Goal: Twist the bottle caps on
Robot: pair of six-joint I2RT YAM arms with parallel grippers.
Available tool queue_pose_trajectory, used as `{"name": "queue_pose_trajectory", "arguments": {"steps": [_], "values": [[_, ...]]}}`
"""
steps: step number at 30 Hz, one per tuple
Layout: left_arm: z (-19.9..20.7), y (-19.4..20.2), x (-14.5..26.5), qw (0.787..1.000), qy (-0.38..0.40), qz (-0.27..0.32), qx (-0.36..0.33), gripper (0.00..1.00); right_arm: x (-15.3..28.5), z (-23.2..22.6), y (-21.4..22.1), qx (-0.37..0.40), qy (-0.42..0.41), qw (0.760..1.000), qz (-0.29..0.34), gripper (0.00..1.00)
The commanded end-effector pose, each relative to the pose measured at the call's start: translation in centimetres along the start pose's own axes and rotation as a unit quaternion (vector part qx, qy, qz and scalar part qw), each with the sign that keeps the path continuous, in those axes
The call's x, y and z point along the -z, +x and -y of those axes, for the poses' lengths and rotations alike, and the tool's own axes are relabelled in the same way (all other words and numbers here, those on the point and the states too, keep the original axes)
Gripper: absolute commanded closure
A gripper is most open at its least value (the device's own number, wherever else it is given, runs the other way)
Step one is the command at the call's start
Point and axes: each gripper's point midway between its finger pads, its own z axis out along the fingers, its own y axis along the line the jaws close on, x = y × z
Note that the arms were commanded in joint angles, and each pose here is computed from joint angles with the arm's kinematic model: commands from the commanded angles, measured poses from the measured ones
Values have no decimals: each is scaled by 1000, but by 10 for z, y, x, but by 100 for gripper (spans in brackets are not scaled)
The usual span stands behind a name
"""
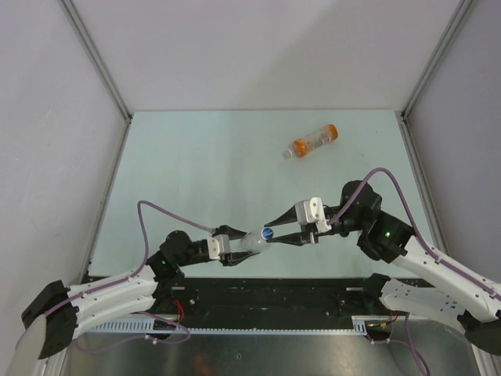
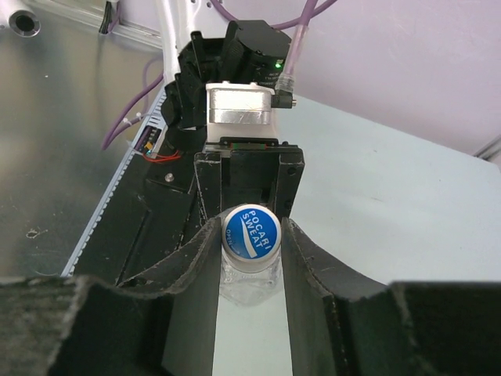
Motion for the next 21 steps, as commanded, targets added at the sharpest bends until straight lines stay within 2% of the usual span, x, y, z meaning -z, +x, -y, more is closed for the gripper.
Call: {"name": "queue_pose_trajectory", "arguments": {"steps": [1, 5, 9, 14, 18, 21], "values": [[-15, -32, -2, 998, -31, 44, -23, 100, -2, 4, 6, -42, 23, 999, -15, 73], [-43, -44, 3, 992, -106, 54, -33, 100, -4, 22, 18, -122, 97, 987, -37, 80], [-75, -57, 11, 979, -189, 55, -54, 100, -7, 38, 39, -210, 172, 960, -62, 88], [-117, -65, 17, 954, -292, 39, -56, 100, -7, 74, 62, -290, 328, 897, -65, 98], [-137, -69, 14, 941, -334, 31, -55, 100, -14, 92, 76, -319, 419, 848, -52, 100], [-148, -68, 12, 933, -356, 21, -56, 100, -12, 102, 85, -345, 489, 800, -35, 100]]}}
